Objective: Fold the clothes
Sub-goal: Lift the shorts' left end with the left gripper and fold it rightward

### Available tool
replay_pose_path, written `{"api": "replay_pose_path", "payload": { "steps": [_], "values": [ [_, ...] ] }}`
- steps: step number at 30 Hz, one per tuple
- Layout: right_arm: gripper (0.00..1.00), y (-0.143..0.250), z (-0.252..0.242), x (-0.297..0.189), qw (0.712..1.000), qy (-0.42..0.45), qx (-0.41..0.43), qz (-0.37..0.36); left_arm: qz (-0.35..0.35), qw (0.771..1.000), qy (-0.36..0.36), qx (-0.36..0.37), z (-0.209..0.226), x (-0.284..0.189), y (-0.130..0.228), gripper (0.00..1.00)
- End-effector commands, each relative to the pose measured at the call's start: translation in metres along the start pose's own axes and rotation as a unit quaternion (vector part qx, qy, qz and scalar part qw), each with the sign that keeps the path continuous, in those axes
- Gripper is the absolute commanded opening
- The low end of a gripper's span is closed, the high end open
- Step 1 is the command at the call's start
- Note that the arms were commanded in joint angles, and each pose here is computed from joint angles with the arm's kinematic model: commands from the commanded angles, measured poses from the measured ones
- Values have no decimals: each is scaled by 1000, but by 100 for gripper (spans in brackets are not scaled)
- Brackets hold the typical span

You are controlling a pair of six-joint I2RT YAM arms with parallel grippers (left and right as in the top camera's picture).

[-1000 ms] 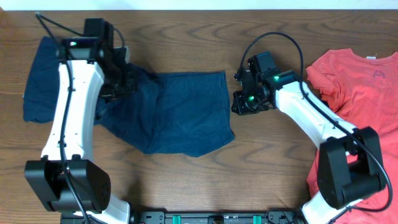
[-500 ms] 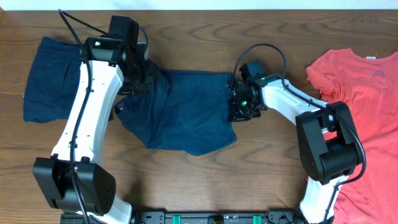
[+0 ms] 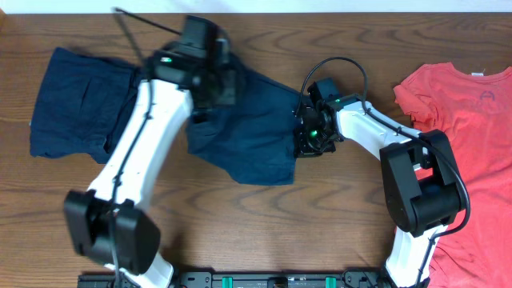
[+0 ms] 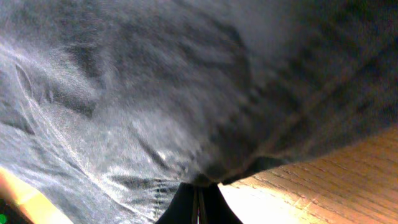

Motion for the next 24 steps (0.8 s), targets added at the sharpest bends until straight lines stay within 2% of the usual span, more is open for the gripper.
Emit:
{"api": "replay_pose_path", "payload": {
  "steps": [1,6,7,8,11,12,14,16,19,24],
  "values": [
    [1,12,-15,19,999,42,14,31,42,999,12,10,-22,39,14,6],
    [1,14,-15,19,998,43,15,34,79,996,16,28,-53,94,31,7],
    [1,14,-15,19,998,43,15,35,86,996,14,24,-57,101,35,12],
    [1,14,-15,19,998,43,15,36,93,995,15,22,-61,105,40,17],
    [8,15,-16,19,998,44,16,37,103,994,24,32,-72,106,47,52],
    [17,15,-16,19,998,44,16,38,101,994,25,36,-74,101,48,59],
    [27,16,-16,19,998,44,17,39,97,994,27,41,-75,91,47,65],
    [36,17,-17,19,998,45,18,42,86,994,30,55,-74,73,44,77],
    [38,18,-23,14,997,50,29,47,60,996,9,60,-62,43,38,80],
    [41,15,-32,-19,997,49,39,38,6,995,-85,43,-15,-11,26,80]
  ]
}}
Point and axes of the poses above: each gripper's point midway between its finger pads, its own x axis out along the fingers, its own z axis along the line the jaws close on, y = z × x, the point moved 4 cm from there along -x, back along the fingers
